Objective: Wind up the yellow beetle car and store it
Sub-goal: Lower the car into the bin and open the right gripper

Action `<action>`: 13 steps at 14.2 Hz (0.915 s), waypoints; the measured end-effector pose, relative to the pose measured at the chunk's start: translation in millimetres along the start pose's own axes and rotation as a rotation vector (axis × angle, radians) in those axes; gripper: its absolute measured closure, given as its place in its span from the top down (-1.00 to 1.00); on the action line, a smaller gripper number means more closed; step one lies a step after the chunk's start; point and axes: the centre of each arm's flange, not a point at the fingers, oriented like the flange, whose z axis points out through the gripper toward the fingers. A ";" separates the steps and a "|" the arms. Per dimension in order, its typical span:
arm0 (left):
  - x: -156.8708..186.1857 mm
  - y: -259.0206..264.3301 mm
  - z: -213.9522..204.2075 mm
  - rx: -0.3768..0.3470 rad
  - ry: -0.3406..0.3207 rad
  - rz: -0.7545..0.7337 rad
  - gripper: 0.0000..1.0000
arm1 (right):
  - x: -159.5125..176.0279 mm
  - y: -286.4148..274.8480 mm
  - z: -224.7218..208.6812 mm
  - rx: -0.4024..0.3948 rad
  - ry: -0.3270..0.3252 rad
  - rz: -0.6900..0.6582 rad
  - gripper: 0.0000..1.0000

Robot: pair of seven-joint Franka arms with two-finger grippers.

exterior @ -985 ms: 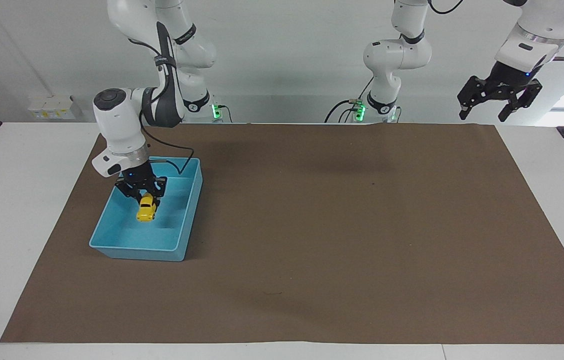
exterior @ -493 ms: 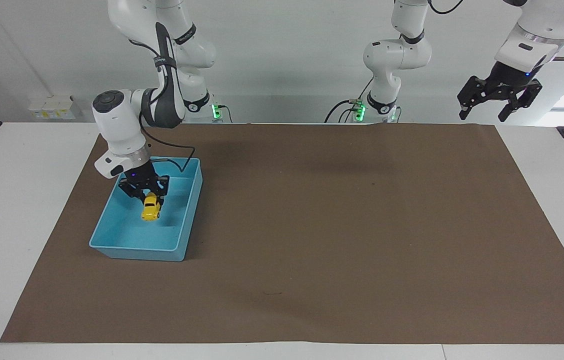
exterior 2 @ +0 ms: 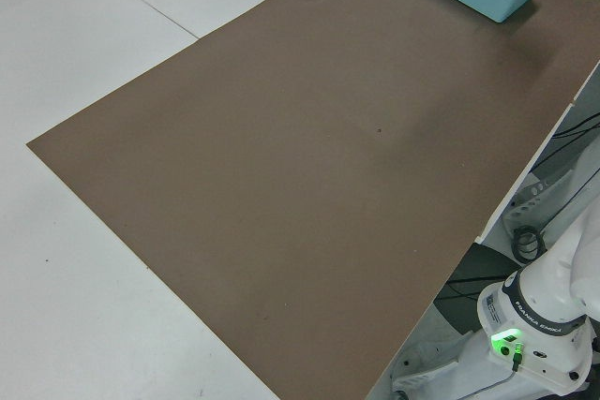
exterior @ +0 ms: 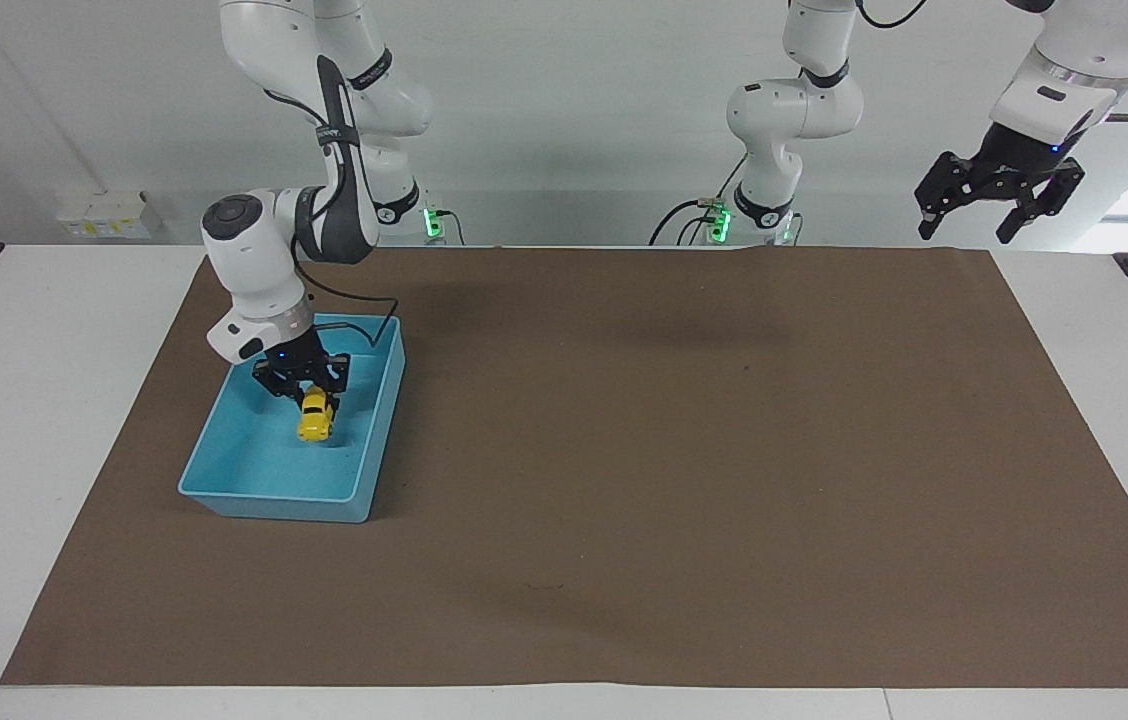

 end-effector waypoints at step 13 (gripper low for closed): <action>0.0 0.0 0.0 0.000 0.000 0.000 1.00 | -0.9 -7.7 16.4 0.004 0.010 -0.013 0.77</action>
